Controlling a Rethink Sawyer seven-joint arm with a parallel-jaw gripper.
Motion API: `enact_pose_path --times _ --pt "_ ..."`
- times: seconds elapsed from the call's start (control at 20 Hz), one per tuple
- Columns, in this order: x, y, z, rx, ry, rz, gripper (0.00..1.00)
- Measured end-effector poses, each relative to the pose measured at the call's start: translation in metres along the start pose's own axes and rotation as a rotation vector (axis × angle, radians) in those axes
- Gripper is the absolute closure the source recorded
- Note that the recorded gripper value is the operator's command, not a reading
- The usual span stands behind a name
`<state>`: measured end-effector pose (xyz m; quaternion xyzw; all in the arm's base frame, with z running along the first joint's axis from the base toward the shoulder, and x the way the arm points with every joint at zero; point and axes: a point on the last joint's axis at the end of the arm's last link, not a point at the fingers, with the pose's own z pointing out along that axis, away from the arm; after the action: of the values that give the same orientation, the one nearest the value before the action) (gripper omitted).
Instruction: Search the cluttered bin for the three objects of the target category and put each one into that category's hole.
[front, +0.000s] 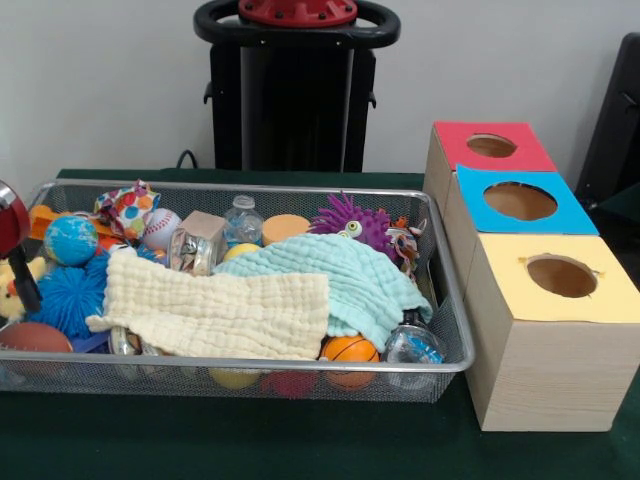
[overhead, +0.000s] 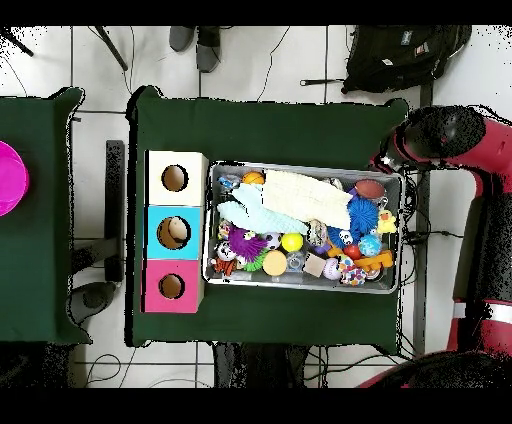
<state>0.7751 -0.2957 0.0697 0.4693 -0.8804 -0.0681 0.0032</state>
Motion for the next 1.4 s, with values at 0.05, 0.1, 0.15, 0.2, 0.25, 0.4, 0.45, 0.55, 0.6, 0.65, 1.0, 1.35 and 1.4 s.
enact_pose_path --times 0.05,0.1,0.15,0.2,0.25,0.4,0.45,0.55,0.6,0.65,1.0,1.35,1.4 --pt "-0.003 -0.001 0.0 0.003 -0.001 -0.006 0.0" --pt "-0.005 -0.002 0.001 0.005 -0.002 -0.012 0.0" --pt "-0.012 -0.002 0.001 0.007 -0.002 -0.038 0.0" --pt "-0.015 -0.001 0.001 0.006 -0.001 -0.052 0.0" --pt "-0.018 0.0 0.002 0.006 -0.001 -0.066 0.0" --pt "-0.024 0.001 0.002 0.006 0.0 -0.102 0.0" --pt "-0.025 0.002 0.002 0.006 0.0 -0.112 0.0" --pt "-0.026 0.002 0.002 0.005 0.0 -0.125 0.0" --pt "-0.026 0.002 0.003 0.005 0.0 -0.13 0.0" --pt "-0.026 0.002 0.003 0.005 0.0 -0.135 0.0" --pt "-0.027 0.009 0.004 -0.009 0.004 -0.154 0.0" --pt "-0.027 0.01 0.001 -0.007 0.006 -0.156 0.0" --pt "-0.027 0.01 0.001 -0.007 0.006 -0.156 0.0"
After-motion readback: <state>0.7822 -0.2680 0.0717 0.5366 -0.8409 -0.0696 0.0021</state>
